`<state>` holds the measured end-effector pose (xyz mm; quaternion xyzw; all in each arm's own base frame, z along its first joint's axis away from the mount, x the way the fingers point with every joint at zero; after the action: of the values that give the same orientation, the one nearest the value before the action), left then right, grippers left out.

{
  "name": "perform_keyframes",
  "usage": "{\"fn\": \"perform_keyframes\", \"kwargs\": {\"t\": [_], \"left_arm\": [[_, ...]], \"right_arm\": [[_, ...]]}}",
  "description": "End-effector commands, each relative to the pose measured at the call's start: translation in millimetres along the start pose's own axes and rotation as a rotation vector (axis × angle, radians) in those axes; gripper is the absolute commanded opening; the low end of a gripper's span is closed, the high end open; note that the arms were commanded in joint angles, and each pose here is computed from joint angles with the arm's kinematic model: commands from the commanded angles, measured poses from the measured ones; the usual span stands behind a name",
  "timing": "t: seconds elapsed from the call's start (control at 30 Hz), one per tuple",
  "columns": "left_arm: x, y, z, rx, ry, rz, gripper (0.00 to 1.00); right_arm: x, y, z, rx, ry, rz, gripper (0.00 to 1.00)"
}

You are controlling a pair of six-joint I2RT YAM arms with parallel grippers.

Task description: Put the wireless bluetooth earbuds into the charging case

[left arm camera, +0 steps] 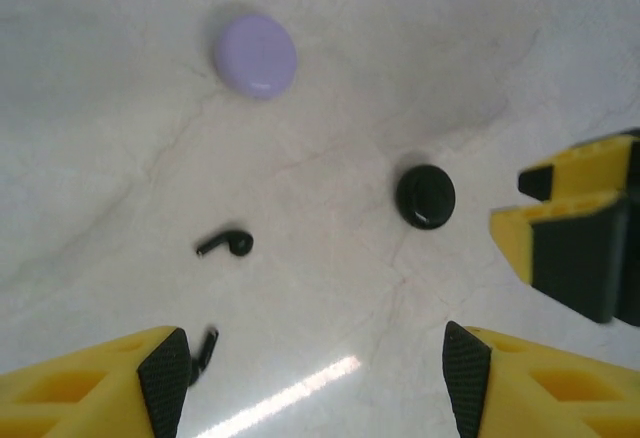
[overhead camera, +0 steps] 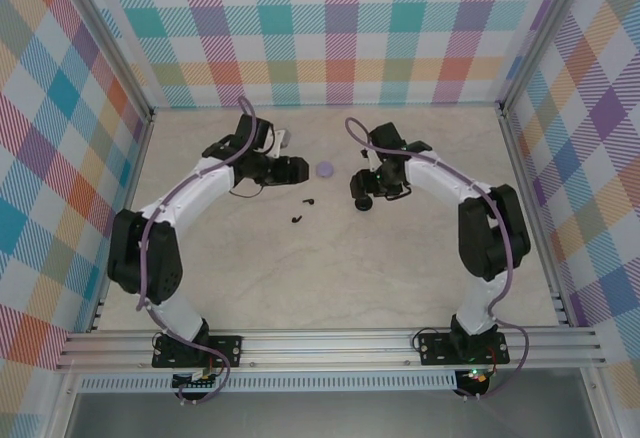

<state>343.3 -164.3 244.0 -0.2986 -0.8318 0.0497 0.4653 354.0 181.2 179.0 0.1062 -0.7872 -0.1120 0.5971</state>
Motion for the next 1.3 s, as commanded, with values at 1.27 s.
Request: {"fn": "perform_keyframes", "kwargs": {"t": [1.27], "left_arm": [[55.2,-25.5,41.1,0.045,-0.071,0.025,0.70]], "right_arm": [[-71.5,11.7,-8.6,0.169,0.279,0.221,0.56]]}}
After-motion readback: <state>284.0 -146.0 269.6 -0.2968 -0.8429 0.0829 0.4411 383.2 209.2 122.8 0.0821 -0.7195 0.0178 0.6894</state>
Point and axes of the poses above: each hand's point on the last joint's axis, 136 mm out from that joint toward the fingers, its own x axis back along the fingers, its own y axis along the line the jaws close on, z = x × y, the point moved 10 cm from there along x, back along the fingers, and after that the axes turned 14 degrees about -x, right-handed, at the moved point
